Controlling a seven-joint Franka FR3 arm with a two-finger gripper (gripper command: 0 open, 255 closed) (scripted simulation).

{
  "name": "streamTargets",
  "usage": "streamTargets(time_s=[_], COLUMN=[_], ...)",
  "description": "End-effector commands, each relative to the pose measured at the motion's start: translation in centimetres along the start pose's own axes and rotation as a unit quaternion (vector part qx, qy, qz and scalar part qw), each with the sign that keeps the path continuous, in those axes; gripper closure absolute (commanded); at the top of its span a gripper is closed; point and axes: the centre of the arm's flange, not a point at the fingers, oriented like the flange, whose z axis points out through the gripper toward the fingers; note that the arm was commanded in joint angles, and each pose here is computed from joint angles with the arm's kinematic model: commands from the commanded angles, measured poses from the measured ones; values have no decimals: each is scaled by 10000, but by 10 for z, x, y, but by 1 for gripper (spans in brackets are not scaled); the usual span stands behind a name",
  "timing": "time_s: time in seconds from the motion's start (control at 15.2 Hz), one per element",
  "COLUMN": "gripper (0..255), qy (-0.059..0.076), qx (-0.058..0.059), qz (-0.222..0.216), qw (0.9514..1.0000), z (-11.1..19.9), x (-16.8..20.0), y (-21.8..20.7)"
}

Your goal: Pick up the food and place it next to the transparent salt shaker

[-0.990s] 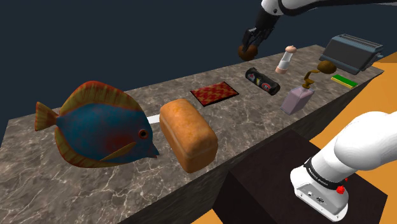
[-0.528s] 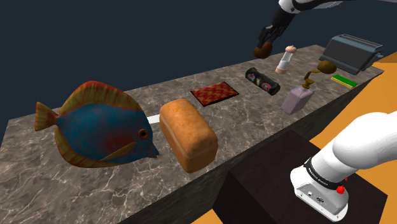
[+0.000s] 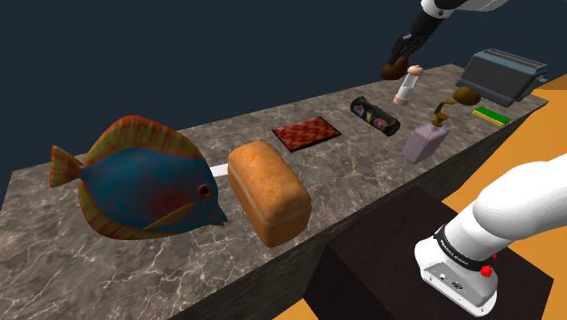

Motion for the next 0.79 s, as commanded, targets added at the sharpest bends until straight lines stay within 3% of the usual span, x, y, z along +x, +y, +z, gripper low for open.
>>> streamTargets(time_s=[0.0,0.73], gripper=[255,255], qy=[-1,-1], qx=[-1,-1], qz=[-9,-9], qw=[10000,10000], z=[-2,5], x=[-2,-11], y=[26,171])
